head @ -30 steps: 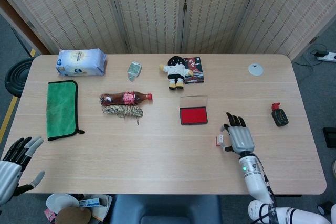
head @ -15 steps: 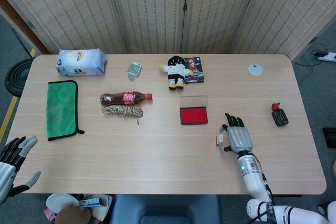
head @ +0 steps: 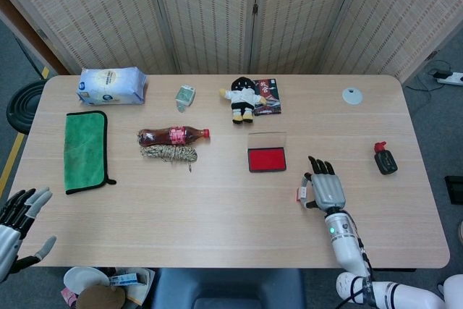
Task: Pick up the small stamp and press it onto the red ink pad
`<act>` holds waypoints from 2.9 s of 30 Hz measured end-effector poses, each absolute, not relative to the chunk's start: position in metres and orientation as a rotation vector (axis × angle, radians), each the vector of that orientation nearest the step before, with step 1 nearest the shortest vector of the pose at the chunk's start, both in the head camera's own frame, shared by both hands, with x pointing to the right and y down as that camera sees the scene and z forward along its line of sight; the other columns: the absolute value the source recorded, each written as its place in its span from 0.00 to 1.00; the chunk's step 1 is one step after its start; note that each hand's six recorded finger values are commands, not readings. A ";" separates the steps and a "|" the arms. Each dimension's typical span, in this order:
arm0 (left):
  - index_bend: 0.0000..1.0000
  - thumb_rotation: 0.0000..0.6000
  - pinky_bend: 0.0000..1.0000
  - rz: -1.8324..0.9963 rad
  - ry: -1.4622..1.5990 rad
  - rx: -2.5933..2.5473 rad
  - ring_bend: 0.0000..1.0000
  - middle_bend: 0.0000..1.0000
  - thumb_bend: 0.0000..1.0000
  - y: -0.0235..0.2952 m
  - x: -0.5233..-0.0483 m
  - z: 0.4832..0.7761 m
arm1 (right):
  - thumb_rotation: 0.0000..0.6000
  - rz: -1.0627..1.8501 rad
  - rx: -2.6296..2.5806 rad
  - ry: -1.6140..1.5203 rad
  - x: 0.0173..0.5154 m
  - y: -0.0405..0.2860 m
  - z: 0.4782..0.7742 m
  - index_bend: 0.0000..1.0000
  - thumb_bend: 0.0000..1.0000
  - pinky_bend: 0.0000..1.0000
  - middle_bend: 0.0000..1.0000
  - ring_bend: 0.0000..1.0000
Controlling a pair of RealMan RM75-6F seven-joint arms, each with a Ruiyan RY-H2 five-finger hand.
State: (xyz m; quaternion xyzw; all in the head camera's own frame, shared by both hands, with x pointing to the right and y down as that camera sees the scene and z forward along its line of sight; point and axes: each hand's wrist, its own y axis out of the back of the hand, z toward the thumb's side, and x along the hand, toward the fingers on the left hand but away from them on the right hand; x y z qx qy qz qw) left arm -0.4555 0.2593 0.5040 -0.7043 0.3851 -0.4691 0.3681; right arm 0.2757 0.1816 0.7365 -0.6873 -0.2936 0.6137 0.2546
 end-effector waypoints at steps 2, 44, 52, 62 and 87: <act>0.00 1.00 0.03 -1.208 0.989 -1.807 0.00 0.00 0.34 0.259 -0.456 0.504 | 1.00 1.661 -1.867 -0.804 0.275 0.180 0.735 0.68 0.20 0.00 0.09 0.00; 0.00 1.00 0.03 -1.207 1.007 -1.861 0.00 0.00 0.34 0.255 -0.459 0.507 | 1.00 1.675 -1.938 -1.025 0.203 0.082 0.748 0.71 0.21 0.00 0.26 0.05; 0.00 1.00 0.03 -1.204 1.016 -1.859 0.00 0.00 0.34 0.255 -0.460 0.505 | 1.00 1.686 -1.929 -0.993 0.197 0.082 0.750 0.71 0.21 0.00 0.29 0.07; 0.00 1.00 0.03 -1.207 1.029 -1.860 0.00 0.00 0.34 0.254 -0.464 0.504 | 1.00 1.692 -1.944 -0.974 0.186 0.082 0.759 0.71 0.21 0.00 0.30 0.12; 0.00 1.00 0.03 -1.209 1.050 -1.862 0.00 0.00 0.34 0.252 -0.468 0.503 | 1.00 1.701 -1.938 -0.972 0.184 0.077 0.768 0.71 0.22 0.00 0.31 0.15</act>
